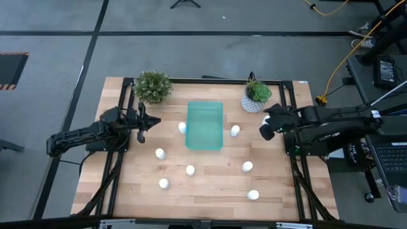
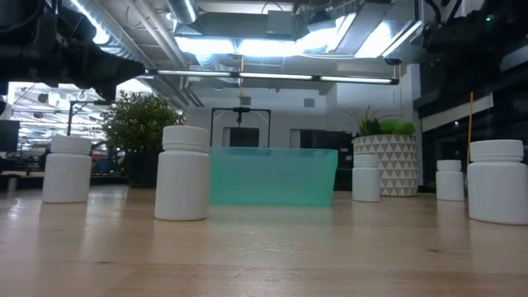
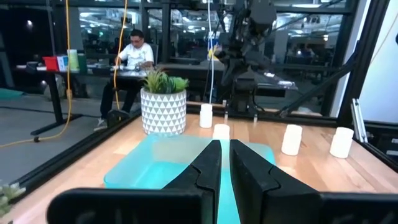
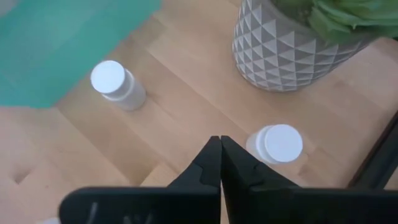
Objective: Pick and place pill bottles into a basket
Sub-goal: Put the white pill bottle into the green bin
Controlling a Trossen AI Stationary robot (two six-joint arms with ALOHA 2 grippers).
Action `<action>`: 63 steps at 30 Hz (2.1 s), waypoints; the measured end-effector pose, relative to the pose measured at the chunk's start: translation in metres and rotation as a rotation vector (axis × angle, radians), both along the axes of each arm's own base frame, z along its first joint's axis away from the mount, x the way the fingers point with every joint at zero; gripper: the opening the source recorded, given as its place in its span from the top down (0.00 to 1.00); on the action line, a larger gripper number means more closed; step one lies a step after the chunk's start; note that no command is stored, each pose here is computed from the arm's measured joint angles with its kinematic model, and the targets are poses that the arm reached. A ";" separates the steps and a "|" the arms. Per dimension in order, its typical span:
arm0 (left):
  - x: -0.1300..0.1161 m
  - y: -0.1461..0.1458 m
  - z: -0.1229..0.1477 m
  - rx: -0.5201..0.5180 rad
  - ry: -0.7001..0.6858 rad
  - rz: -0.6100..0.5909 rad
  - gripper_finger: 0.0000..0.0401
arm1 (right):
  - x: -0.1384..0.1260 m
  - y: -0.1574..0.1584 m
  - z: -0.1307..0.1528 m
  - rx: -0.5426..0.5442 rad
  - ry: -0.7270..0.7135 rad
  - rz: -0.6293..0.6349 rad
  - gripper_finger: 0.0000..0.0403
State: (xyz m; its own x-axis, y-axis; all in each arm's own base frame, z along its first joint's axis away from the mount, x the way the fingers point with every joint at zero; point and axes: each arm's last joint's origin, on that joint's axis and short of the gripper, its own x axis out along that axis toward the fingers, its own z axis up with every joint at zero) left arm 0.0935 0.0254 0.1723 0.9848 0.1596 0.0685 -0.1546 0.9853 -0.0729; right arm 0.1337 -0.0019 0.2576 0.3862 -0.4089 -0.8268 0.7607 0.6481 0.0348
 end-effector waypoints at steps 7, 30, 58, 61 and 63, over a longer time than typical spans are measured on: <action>-0.001 0.001 0.005 0.014 -0.052 0.029 0.93 | 0.002 0.000 -0.001 -0.006 0.016 0.011 0.95; -0.002 0.005 0.005 0.127 -0.023 0.193 0.92 | -0.003 -0.004 -0.003 -0.003 -0.014 -0.212 0.50; -0.001 0.005 0.002 0.119 0.013 0.191 0.92 | 0.025 -0.028 -0.034 0.058 0.133 -0.550 0.36; -0.001 0.005 0.001 0.117 0.023 0.191 0.92 | 0.029 -0.028 -0.039 0.055 0.165 -0.569 0.36; -0.001 0.005 0.000 0.117 0.025 0.191 0.92 | 0.031 -0.029 -0.042 0.052 0.182 -0.572 0.36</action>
